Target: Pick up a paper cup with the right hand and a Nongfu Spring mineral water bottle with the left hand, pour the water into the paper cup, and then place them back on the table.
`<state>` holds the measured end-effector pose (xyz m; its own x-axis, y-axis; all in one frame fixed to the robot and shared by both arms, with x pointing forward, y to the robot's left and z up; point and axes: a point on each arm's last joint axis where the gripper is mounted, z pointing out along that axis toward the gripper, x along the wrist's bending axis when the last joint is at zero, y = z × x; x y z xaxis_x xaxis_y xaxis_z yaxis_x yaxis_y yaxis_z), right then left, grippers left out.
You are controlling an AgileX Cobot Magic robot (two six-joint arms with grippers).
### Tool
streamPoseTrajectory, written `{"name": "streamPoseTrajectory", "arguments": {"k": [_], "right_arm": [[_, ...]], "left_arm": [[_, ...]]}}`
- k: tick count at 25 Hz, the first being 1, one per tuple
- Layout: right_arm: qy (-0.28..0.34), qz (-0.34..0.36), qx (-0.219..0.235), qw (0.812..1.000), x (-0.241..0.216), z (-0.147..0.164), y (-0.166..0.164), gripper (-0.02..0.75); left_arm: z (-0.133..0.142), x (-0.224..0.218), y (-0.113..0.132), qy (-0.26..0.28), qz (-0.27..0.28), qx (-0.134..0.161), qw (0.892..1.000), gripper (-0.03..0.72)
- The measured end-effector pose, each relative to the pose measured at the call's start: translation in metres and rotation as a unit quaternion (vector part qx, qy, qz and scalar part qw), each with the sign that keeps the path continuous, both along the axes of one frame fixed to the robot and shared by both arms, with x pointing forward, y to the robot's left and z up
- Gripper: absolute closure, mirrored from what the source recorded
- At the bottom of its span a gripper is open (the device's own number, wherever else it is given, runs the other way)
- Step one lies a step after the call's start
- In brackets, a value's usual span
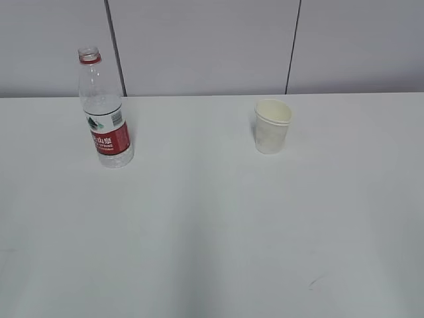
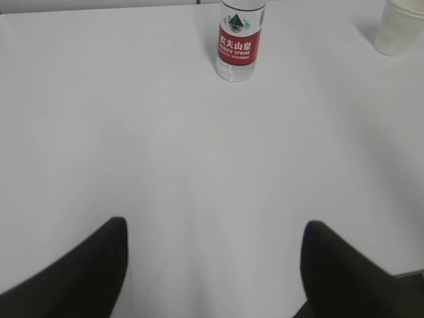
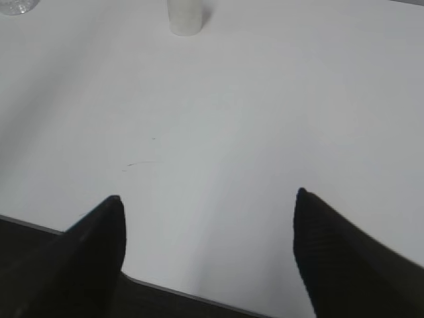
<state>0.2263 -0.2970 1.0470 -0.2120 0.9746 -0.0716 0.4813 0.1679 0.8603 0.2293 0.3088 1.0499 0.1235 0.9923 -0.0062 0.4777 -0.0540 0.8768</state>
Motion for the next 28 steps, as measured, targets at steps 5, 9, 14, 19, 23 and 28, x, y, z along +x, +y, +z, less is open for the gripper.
{"name": "streamPoseTrajectory", "arguments": {"k": [5, 9, 14, 19, 23, 28], "right_arm": [[0.001, -0.013, 0.002, 1.0, 0.0, -0.0001, 0.0003, 0.15], [0.001, -0.023, 0.002, 1.0, 0.0001, -0.0001, 0.0005, 0.15], [0.001, -0.024, 0.002, 1.0, 0.0001, -0.0001, 0.0006, 0.15], [0.001, -0.025, 0.002, 1.0, 0.0001, -0.0001, 0.0006, 0.15], [0.001, -0.025, 0.002, 1.0, 0.0001, -0.0001, 0.0006, 0.15], [0.001, -0.025, 0.002, 1.0, 0.0001, -0.0001, 0.0006, 0.15]], "left_arm": [[0.0, -0.0001, -0.0001, 0.0, 0.004, 0.0, 1.0, 0.189], [0.0, -0.0001, -0.0001, 0.0, 0.004, 0.0, 1.0, 0.189], [0.0, -0.0001, -0.0001, 0.0, 0.004, 0.0, 1.0, 0.189], [0.0, 0.0, 0.0, 0.0, 0.005, 0.0, 1.0, 0.189], [0.0, 0.0, 0.0, 0.0, 0.005, 0.0, 1.0, 0.189], [0.0, 0.0, 0.0, 0.0, 0.005, 0.0, 1.0, 0.189]]}}
